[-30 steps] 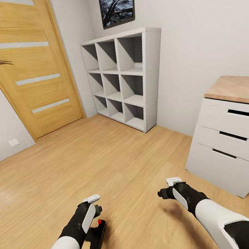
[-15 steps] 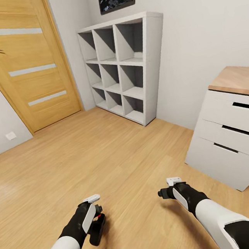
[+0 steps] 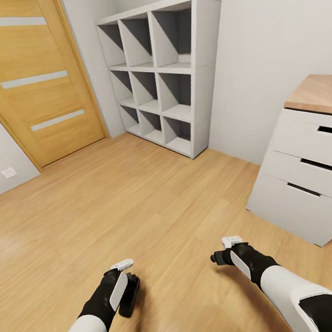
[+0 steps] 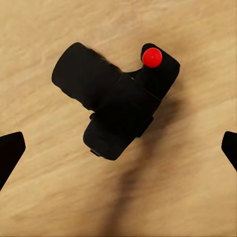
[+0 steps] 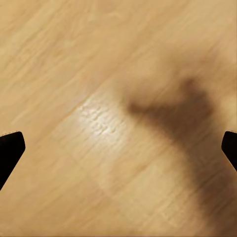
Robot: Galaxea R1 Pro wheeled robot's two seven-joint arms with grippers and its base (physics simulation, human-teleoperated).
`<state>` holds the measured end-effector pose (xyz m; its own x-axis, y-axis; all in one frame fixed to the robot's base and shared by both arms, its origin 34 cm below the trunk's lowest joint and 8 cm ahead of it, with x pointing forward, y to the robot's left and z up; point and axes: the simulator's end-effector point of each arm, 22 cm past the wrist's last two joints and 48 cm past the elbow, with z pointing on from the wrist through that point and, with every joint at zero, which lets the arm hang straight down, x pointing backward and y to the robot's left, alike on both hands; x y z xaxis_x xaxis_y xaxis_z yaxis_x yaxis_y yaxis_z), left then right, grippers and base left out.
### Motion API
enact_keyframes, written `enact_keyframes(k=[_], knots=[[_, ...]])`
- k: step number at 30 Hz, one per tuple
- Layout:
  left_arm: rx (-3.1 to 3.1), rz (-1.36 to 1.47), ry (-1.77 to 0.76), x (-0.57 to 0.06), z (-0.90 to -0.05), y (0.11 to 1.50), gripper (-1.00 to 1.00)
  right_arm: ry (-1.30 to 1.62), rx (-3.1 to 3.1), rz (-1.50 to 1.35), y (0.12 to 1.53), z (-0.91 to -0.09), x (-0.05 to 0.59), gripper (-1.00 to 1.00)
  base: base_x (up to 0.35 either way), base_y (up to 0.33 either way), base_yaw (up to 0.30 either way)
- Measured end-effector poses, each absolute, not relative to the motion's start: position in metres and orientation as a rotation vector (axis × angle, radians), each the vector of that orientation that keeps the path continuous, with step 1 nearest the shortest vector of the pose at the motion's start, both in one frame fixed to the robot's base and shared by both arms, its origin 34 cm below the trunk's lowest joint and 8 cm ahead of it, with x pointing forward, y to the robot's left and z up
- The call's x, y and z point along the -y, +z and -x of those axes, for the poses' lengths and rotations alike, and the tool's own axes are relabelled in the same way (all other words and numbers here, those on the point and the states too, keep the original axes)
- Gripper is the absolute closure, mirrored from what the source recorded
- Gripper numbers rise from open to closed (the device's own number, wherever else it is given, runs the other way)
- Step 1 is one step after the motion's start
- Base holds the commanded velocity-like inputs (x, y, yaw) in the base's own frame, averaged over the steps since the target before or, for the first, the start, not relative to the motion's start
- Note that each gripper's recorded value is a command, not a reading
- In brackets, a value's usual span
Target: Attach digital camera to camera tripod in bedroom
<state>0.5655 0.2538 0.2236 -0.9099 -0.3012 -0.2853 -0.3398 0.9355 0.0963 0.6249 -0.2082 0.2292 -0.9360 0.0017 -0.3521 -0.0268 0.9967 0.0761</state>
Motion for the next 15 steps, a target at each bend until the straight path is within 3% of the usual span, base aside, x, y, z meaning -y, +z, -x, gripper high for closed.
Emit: enact_keyframes(k=[15], knots=[[-2.882, 0.478, 0.227, -0.254, -0.549, 0.194, -1.00, 0.116, -2.833, 0.002, 0.197, -0.610, 0.211, -1.00, 0.000, 0.000, 0.000]])
